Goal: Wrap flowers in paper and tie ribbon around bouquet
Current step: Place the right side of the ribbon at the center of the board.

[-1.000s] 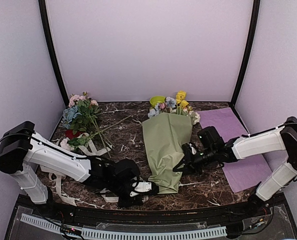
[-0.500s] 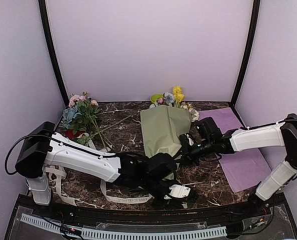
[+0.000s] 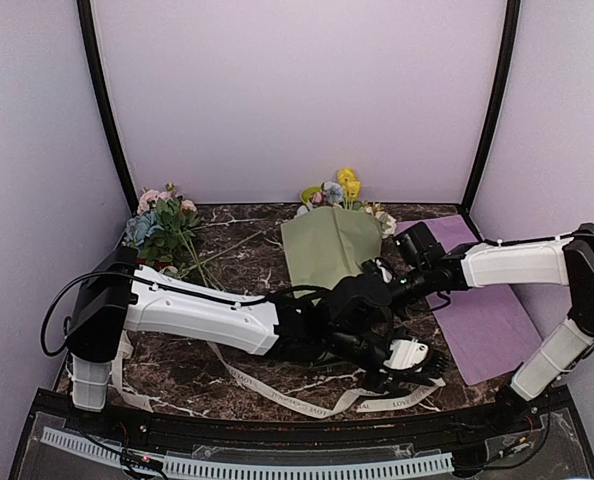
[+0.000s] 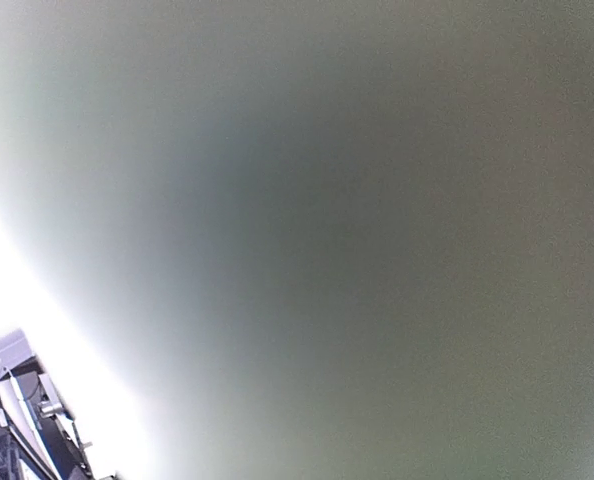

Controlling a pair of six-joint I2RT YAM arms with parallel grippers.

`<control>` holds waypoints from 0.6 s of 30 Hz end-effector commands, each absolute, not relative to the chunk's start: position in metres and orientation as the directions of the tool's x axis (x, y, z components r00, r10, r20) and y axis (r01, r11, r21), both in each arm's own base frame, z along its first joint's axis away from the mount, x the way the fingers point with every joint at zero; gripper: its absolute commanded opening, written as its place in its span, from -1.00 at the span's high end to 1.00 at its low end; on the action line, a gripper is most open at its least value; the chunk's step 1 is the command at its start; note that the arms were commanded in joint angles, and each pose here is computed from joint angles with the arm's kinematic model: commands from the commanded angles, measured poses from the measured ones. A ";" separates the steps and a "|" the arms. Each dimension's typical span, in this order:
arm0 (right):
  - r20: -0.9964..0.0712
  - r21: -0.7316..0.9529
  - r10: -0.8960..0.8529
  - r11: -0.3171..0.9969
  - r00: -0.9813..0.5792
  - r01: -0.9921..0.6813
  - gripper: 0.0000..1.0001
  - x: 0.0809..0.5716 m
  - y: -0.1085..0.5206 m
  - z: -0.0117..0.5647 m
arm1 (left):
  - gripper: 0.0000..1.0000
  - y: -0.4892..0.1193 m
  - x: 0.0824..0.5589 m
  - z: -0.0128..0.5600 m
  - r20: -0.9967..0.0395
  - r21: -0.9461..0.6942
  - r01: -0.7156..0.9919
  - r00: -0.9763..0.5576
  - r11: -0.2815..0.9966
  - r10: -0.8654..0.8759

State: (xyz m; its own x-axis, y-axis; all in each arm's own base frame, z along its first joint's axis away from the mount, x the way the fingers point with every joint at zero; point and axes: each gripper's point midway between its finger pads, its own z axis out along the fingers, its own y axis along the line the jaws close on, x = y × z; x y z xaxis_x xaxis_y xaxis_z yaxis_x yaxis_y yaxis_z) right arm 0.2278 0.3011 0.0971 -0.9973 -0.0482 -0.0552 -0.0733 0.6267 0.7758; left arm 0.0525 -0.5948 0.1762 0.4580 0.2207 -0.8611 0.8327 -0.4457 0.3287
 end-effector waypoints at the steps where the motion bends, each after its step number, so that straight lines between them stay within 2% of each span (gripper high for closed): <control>1: -0.169 0.770 -0.105 0.607 -0.980 -0.198 1.00 0.242 0.298 0.119 | 0.92 -0.598 0.076 0.168 -0.872 0.331 0.868 0.432 -0.371 0.232; 4: -0.189 0.780 -0.114 0.586 -0.975 -0.219 1.00 0.248 0.296 0.131 | 0.86 -0.596 0.097 0.146 -0.826 0.381 0.875 0.467 -0.300 0.314; 6: -0.191 0.773 -0.135 0.590 -0.972 -0.233 1.00 0.247 0.295 0.131 | 0.69 -0.595 0.106 0.137 -0.799 0.406 0.872 0.484 -0.274 0.356; 7: -0.185 0.774 -0.141 0.589 -0.973 -0.233 1.00 0.246 0.296 0.130 | 0.49 -0.595 0.111 0.133 -0.786 0.416 0.872 0.488 -0.258 0.381; 9: -0.172 0.781 -0.143 0.583 -0.975 -0.224 1.00 0.244 0.296 0.126 | -0.10 -0.595 0.117 0.126 -0.766 0.416 0.876 0.482 -0.245 0.425; 11: -0.157 0.786 -0.140 0.582 -0.978 -0.210 1.00 0.241 0.295 0.123 | -0.49 -0.590 0.113 0.127 -0.755 0.388 0.880 0.473 -0.273 0.453; 14: -0.150 0.792 -0.128 0.578 -0.980 -0.197 1.00 0.239 0.294 0.120 | -0.63 -0.580 0.097 0.148 -0.774 0.344 0.886 0.455 -0.312 0.440; 18: -0.149 0.796 -0.114 0.575 -0.982 -0.187 1.00 0.237 0.293 0.117 | -0.66 -0.558 0.078 0.173 -0.808 0.287 0.898 0.414 -0.334 0.419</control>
